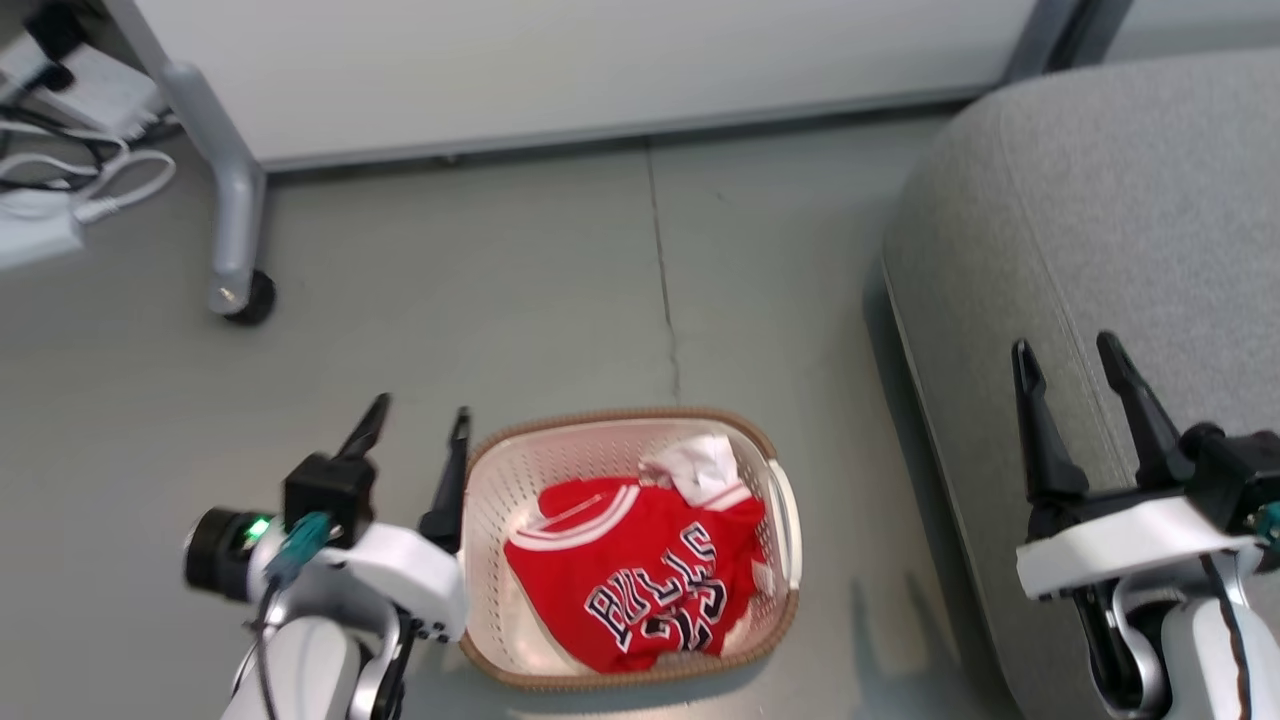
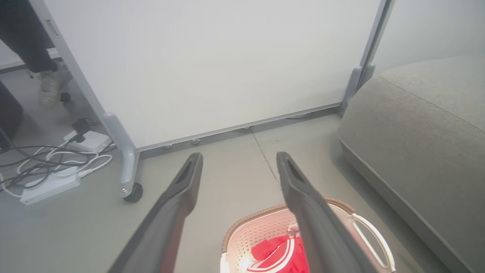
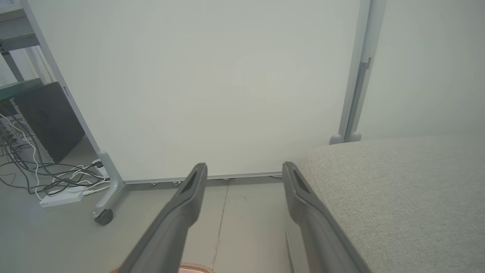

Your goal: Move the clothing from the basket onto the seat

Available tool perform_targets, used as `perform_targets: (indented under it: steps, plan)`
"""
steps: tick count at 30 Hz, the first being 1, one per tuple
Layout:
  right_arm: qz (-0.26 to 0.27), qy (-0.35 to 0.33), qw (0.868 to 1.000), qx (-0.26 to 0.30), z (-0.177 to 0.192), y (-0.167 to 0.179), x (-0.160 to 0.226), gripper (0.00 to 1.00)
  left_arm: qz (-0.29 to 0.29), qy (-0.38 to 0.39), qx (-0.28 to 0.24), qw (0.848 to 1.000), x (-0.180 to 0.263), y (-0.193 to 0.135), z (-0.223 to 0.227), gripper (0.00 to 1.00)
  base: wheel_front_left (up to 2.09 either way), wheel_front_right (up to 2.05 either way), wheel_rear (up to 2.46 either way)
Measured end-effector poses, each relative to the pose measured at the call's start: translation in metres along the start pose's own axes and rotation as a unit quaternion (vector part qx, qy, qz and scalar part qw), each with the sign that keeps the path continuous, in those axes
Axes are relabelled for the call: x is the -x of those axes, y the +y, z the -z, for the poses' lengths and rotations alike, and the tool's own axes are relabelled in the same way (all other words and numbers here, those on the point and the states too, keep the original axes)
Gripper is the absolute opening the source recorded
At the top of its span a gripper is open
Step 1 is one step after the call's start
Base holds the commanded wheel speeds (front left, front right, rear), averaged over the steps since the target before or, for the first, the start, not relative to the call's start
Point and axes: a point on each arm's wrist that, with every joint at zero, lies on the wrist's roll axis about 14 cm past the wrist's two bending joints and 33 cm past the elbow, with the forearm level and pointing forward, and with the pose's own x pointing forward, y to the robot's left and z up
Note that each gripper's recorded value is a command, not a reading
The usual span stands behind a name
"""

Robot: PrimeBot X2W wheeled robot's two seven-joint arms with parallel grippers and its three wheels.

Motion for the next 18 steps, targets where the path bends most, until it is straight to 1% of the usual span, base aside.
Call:
perform_targets:
  steps: [5,10,13,17,18]
  plan:
    - [0.010,0.002,1.000,-0.001,0.008,-0.010,-0.017,1.00,0.073,0.062,-0.002,0.995,-0.034,-0.040,0.040,1.00,0.00,0.00,0.00]
    - [0.026,0.006,1.000,-0.003,0.021,-0.025,-0.029,1.00,0.141,0.130,-0.011,0.981,-0.057,-0.078,0.089,1.00,0.00,0.00,0.00]
    - [0.034,0.011,0.999,-0.003,0.031,-0.033,-0.034,1.00,0.183,0.172,-0.017,0.968,-0.067,-0.100,0.119,1.00,0.00,0.00,0.00]
    - [0.047,0.017,0.999,-0.003,0.044,-0.045,-0.040,1.00,0.228,0.229,-0.024,0.946,-0.074,-0.123,0.162,1.00,0.00,0.00,0.00]
    - [0.051,0.020,0.999,-0.004,0.052,-0.049,-0.042,1.00,0.233,0.258,-0.020,0.937,-0.079,-0.127,0.183,1.00,0.00,0.00,0.00]
